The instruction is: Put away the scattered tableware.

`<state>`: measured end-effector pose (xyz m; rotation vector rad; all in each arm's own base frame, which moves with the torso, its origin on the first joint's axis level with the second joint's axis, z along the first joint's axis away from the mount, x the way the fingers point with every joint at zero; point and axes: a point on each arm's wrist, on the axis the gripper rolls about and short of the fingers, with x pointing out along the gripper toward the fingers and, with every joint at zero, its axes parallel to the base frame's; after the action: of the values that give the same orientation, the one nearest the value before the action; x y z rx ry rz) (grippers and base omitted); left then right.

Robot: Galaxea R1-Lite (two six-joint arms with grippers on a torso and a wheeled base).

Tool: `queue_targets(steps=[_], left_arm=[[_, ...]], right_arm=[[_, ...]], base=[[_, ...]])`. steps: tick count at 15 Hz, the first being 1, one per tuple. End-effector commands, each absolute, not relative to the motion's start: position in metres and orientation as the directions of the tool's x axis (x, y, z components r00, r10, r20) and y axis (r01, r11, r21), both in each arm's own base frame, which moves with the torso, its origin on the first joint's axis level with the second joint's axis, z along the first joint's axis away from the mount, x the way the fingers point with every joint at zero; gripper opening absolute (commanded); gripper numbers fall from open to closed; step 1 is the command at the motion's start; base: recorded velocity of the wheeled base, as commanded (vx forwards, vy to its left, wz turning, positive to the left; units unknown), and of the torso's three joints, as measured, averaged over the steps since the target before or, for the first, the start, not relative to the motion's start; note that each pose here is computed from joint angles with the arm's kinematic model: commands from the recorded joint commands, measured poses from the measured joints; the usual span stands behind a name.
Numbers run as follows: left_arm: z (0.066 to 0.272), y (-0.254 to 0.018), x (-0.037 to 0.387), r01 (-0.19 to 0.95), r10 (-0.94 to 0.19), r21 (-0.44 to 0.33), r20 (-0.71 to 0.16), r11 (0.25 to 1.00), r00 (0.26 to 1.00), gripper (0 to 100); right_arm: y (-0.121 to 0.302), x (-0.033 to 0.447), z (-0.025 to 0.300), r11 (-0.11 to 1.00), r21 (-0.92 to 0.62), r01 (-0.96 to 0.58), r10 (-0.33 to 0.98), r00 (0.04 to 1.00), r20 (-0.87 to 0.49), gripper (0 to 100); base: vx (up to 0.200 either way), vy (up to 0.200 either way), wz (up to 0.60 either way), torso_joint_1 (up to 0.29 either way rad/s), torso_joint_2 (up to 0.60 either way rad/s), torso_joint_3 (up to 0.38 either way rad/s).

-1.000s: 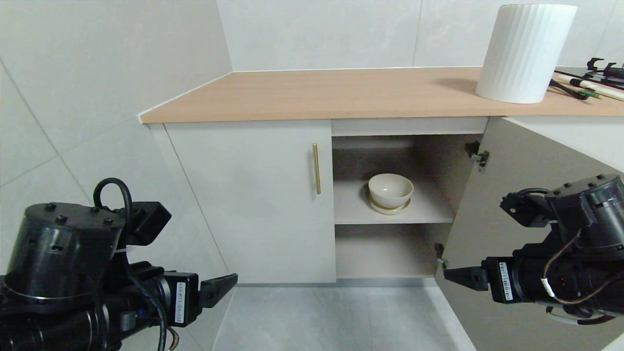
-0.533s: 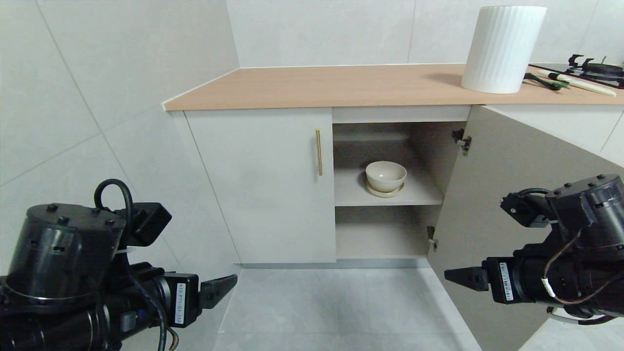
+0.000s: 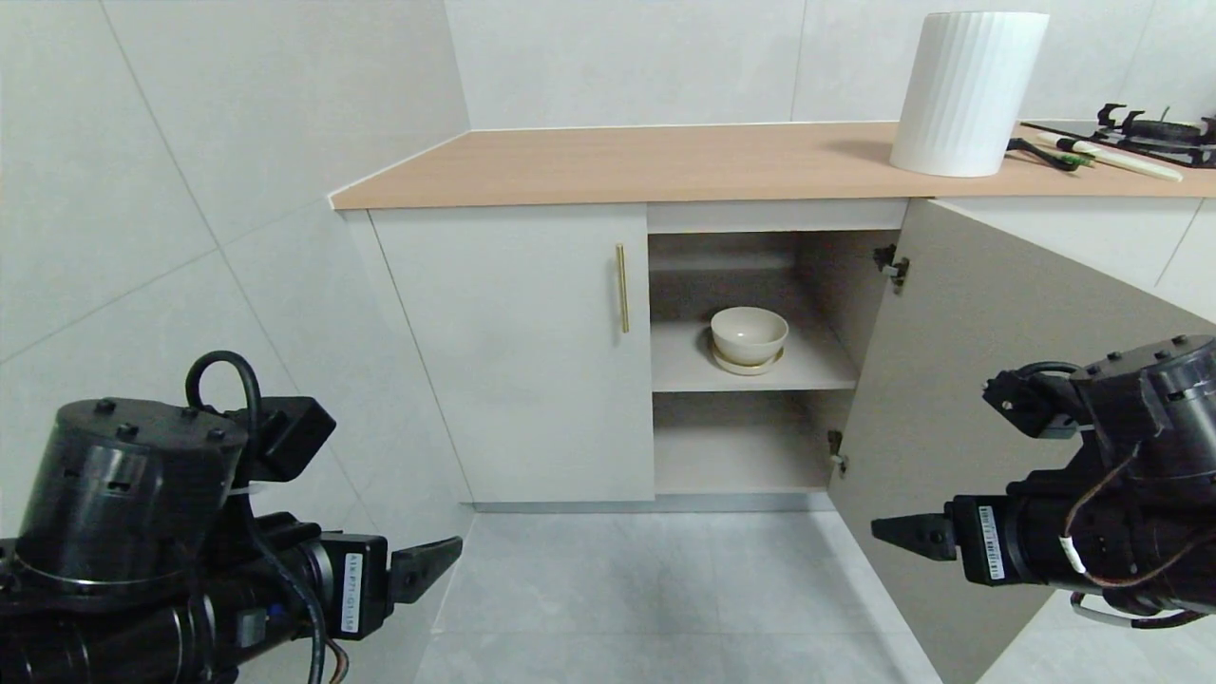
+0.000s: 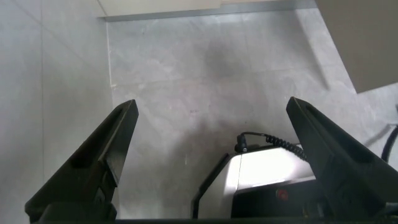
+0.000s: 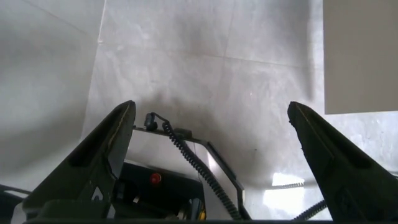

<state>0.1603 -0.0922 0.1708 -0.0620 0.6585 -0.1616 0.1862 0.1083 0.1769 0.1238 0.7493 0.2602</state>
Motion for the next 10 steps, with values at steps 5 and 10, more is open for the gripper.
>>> queue_targets(steps=[5, 10], left_arm=[[0.17, -0.093, 0.161, 0.129, -0.168, -0.107, -0.608, 0.986, 0.776, 100], [0.168, -0.093, 0.162, 0.13, -0.165, -0.1, -0.615, 0.986, 0.771, 100]], right_arm=[[0.087, 0.187, 0.189, 0.982, 0.143, -0.12, 0.187, 0.667, -0.721, 100], [0.076, 0.182, 0.198, 0.989, 0.118, -0.09, 0.148, 0.646, -0.749, 100]], base=[[0.0, 0.0, 0.0, 0.0, 0.0, 0.0], [0.0, 0.0, 0.0, 0.0, 0.0, 0.0]])
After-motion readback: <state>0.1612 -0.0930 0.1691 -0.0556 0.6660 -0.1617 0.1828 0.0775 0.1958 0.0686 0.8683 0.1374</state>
